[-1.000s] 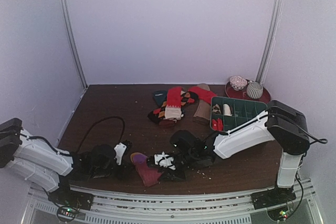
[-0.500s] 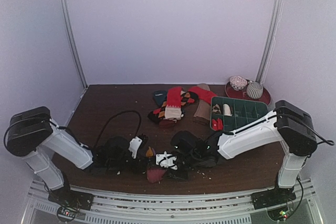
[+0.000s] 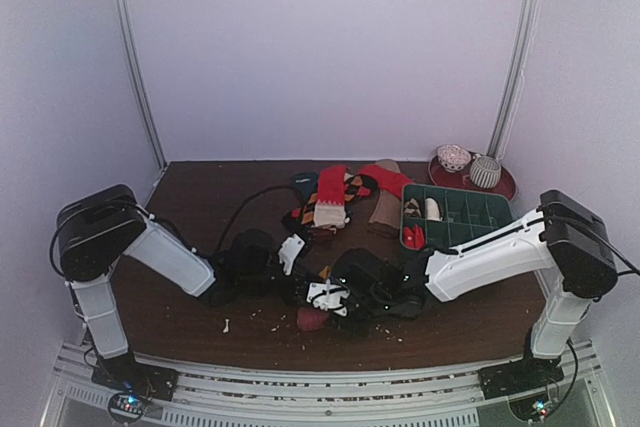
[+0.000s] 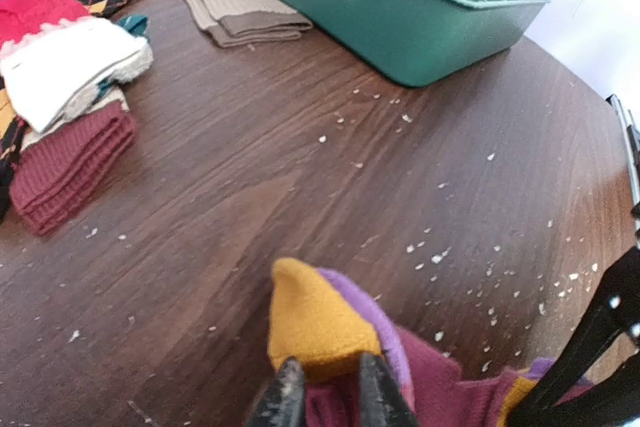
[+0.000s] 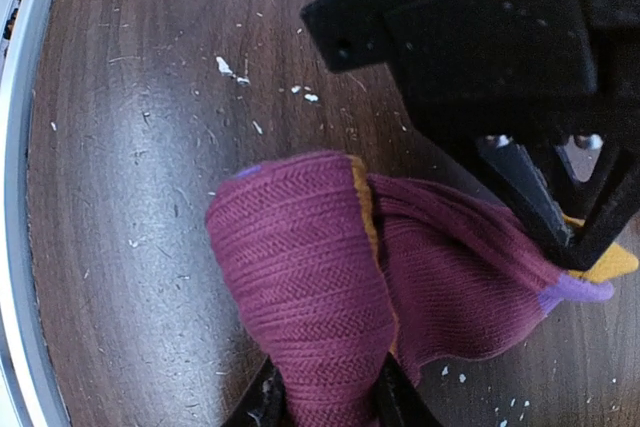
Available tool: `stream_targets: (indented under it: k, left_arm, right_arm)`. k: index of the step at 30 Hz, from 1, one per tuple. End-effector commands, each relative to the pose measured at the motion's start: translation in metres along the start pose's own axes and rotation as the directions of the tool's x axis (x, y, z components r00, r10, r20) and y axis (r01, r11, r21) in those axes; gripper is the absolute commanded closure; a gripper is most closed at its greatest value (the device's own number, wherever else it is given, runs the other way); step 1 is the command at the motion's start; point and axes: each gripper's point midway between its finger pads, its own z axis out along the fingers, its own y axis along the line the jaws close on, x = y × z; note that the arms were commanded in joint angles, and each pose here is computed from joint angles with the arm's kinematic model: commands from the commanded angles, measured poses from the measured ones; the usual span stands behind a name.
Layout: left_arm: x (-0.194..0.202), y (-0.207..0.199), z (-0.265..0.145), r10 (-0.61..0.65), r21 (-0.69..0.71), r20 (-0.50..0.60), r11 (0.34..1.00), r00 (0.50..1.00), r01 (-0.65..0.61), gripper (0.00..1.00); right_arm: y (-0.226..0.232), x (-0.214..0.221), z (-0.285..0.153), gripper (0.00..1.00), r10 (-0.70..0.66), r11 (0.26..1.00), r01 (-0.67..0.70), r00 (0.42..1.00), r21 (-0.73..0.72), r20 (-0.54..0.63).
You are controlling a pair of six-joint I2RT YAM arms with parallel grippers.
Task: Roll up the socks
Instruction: Roll a pair of socks at the center of the board.
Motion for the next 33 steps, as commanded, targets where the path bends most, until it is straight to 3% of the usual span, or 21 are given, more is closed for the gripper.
stream_targets:
  k: [1,7,16,19,22,25,33]
  left_arm:
    - [0.006,0.005,-0.01,0.043,-0.012,-0.03,0.999,0.999,-0.044,0.69]
    - [0.008,0.017,-0.035,0.064,-0.103,-0.049,0.992,0.997,-0.069,0.5]
    - [0.007,0.038,-0.085,0.081,-0.282,-0.055,0.955,0.995,-0.094,0.31]
    - [0.005,0.031,-0.104,0.091,-0.264,-0.021,0.96,0.996,-0.093,0.22]
    - [0.0,0.003,-0.12,0.161,-0.139,0.072,0.979,0.984,-0.15,0.06]
    - [-0.006,-0.023,-0.129,0.256,-0.055,0.166,0.967,0.952,-0.25,0.02]
    - [0.003,-0.029,-0.092,0.336,0.011,0.115,0.941,0.935,-0.339,0.07]
  right_arm:
    - [0.004,0.04,0.014,0.73,0.078,0.996,-0.083,0.988,-0.031,-0.132]
    - [0.024,0.079,0.041,0.73,0.202,0.959,-0.242,0.949,-0.15,-0.241]
    - [0.031,0.105,0.047,0.73,0.254,0.916,-0.345,0.893,-0.205,-0.372]
    - [0.034,0.11,0.046,0.73,0.249,0.906,-0.363,0.873,-0.217,-0.419]
    - [0.04,0.108,0.044,0.73,0.244,0.89,-0.382,0.86,-0.249,-0.448]
    - [0.042,0.109,0.044,0.73,0.224,0.881,-0.39,0.844,-0.268,-0.488]
    - [0.045,0.112,0.045,0.73,0.24,0.818,-0.479,0.787,-0.318,-0.568]
